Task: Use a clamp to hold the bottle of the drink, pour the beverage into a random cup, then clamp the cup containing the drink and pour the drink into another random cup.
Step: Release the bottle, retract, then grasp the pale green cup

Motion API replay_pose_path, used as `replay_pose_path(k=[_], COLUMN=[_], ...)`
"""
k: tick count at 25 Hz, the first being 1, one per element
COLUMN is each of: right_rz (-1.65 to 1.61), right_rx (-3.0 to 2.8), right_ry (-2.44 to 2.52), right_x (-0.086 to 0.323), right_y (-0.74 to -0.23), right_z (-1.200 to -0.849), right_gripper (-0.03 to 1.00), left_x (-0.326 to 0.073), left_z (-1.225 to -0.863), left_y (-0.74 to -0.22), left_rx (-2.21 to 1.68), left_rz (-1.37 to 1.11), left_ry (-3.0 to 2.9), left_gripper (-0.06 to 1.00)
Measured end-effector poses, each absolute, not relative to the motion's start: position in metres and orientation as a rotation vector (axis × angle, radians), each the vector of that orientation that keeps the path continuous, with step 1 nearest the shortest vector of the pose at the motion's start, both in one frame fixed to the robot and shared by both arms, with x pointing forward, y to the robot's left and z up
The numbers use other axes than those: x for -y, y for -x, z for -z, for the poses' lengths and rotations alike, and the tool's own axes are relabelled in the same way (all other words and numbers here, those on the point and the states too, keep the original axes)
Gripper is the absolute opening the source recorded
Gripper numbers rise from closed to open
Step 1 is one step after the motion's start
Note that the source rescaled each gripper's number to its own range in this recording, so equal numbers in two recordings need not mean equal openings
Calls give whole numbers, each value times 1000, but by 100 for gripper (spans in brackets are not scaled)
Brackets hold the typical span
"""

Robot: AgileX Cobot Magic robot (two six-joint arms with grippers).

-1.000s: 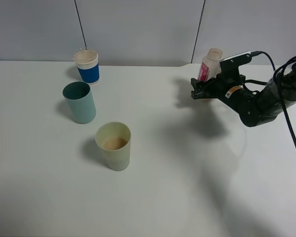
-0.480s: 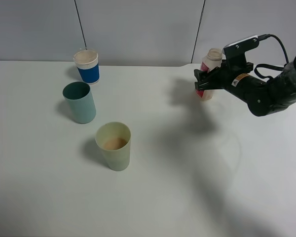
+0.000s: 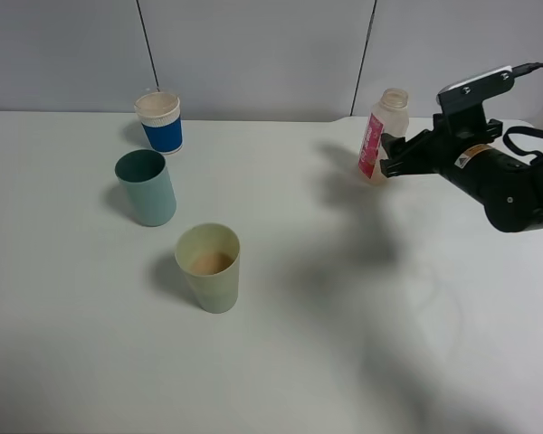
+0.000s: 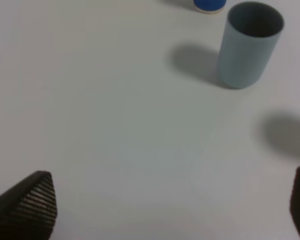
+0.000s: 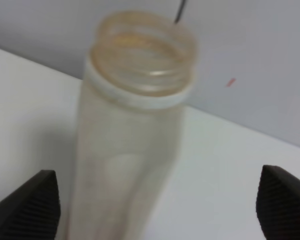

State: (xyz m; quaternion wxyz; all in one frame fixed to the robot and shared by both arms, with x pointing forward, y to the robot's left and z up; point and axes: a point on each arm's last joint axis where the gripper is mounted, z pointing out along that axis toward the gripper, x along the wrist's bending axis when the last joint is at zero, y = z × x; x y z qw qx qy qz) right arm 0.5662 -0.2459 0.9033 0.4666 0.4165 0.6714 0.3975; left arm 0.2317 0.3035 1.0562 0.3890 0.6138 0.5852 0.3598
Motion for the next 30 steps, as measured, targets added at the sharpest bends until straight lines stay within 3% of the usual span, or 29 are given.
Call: replay_pose_path(k=[5,19,22,26,30], right_rz=[-970,-1087,-1086,-1083,-1084], right_rx=[-1617,-1387,-1389,-1425,-1449], right_ry=[-1034,-936,-947,-985,-992], right_x=[249,258,259,261,262], right_y=[-560,-518,-515,-497,-485], right_z=[-912,-1016,-1020,-1040,-1051], right_gripper=[62,63,65,81,84], left_x=[-303,-303,-303,-303,-303], left_z=[-1056,-1056,-1056,-1056,-1056], left_y=[-232,-232,-232,-232,-232], left_rx=[-1488,-1487,-1487,-1487,-1487], left_rz=[-915,-916,-916,-916,-916], left_ry=[-1561,-1560,-1560,-1560,-1560], left_gripper=[95,95,95,95,95])
